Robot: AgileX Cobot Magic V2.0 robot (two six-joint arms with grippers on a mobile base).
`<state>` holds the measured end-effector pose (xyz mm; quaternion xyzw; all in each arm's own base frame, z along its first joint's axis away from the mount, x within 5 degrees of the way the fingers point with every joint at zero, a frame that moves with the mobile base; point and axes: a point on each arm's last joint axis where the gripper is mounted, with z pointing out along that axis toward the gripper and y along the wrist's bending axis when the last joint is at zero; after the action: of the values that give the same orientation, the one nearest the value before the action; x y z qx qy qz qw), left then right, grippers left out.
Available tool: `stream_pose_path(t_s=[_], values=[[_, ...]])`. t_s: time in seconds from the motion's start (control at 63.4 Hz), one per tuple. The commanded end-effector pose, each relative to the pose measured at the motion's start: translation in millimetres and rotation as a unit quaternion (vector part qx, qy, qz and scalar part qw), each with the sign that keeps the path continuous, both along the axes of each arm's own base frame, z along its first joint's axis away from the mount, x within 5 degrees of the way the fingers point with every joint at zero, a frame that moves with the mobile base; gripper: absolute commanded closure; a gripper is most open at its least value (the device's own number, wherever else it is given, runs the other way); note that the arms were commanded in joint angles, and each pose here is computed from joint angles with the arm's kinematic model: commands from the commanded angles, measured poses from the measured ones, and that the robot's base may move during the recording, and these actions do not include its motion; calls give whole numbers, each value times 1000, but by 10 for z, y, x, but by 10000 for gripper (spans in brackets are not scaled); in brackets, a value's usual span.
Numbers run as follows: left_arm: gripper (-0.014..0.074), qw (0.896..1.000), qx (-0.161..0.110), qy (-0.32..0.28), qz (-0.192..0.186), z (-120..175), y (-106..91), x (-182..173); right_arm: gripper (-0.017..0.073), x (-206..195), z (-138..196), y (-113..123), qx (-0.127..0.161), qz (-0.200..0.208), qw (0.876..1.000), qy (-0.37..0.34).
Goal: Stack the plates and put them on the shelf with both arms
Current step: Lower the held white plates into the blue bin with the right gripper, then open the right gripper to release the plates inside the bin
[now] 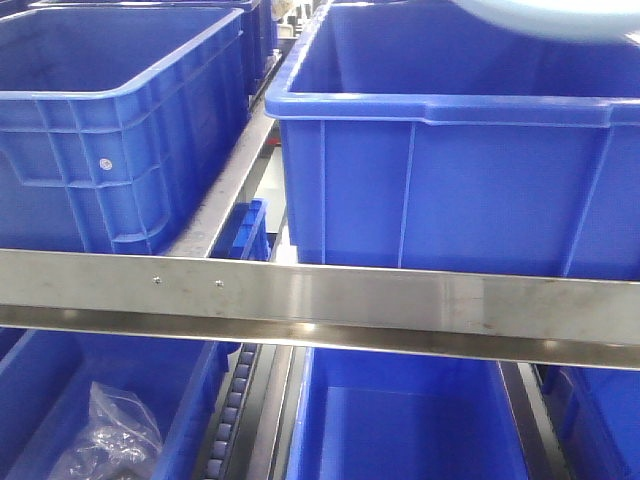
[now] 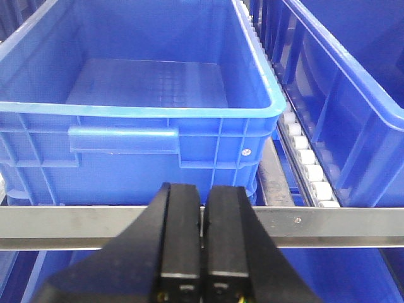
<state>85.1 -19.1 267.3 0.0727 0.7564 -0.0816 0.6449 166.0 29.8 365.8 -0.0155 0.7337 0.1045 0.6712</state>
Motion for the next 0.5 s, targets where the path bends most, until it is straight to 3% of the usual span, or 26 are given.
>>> stream_pose_path(t_s=[0.0,0.189,0.489], values=[[510,999,-18,-51,-6,174,-17,19,507,269,340,40,6,0,998,-66],[510,999,-18,-51,-6,174,-17,19,504,1028,528,19,2,-28,998,-53],[510,999,-18,-51,-6,174,-17,19,504,1758,457,-45,-1,-49,998,-35]])
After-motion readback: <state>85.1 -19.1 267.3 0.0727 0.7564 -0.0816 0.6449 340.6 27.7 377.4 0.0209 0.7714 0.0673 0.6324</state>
